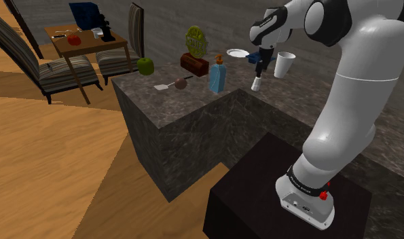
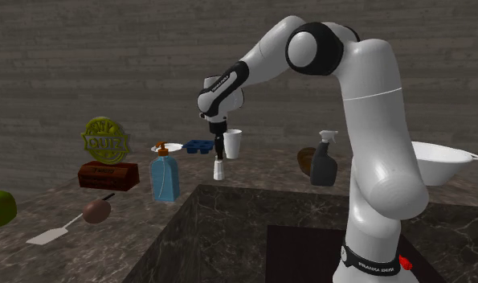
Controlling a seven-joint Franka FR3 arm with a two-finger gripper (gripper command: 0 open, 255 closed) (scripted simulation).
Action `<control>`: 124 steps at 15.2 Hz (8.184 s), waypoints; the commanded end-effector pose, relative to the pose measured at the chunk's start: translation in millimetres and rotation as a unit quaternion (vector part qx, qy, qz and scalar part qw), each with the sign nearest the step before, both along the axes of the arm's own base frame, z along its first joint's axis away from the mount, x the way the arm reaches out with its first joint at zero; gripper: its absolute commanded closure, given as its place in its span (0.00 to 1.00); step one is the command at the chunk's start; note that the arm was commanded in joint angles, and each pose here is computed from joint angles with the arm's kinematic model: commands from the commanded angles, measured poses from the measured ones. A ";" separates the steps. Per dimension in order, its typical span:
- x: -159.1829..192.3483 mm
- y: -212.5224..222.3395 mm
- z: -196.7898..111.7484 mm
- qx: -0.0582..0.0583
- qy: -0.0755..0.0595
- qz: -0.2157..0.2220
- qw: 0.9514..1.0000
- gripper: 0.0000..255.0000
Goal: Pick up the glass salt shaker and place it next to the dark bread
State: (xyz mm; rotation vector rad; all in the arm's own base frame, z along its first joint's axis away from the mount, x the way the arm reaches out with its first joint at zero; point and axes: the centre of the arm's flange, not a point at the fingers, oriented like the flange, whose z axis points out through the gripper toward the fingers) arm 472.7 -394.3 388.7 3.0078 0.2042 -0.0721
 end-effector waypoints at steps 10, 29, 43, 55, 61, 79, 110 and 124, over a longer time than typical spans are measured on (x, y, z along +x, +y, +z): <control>-1.3 -4.7 -28.4 0.000 0.000 0.000 1.000 0.00; -1.3 -4.7 8.6 0.000 0.000 0.000 1.000 1.00; -1.3 -4.7 82.5 0.000 0.000 0.000 1.000 1.00; -1.3 -4.7 145.9 0.000 0.000 0.000 1.000 1.00; -54.0 -8.1 152.2 0.000 0.000 0.000 1.000 1.00; -291.1 -23.5 153.1 0.000 0.000 0.000 1.000 1.00; -554.8 -40.5 95.9 0.000 0.000 0.000 1.000 1.00; -554.8 -40.5 22.0 0.000 0.000 0.000 1.000 1.00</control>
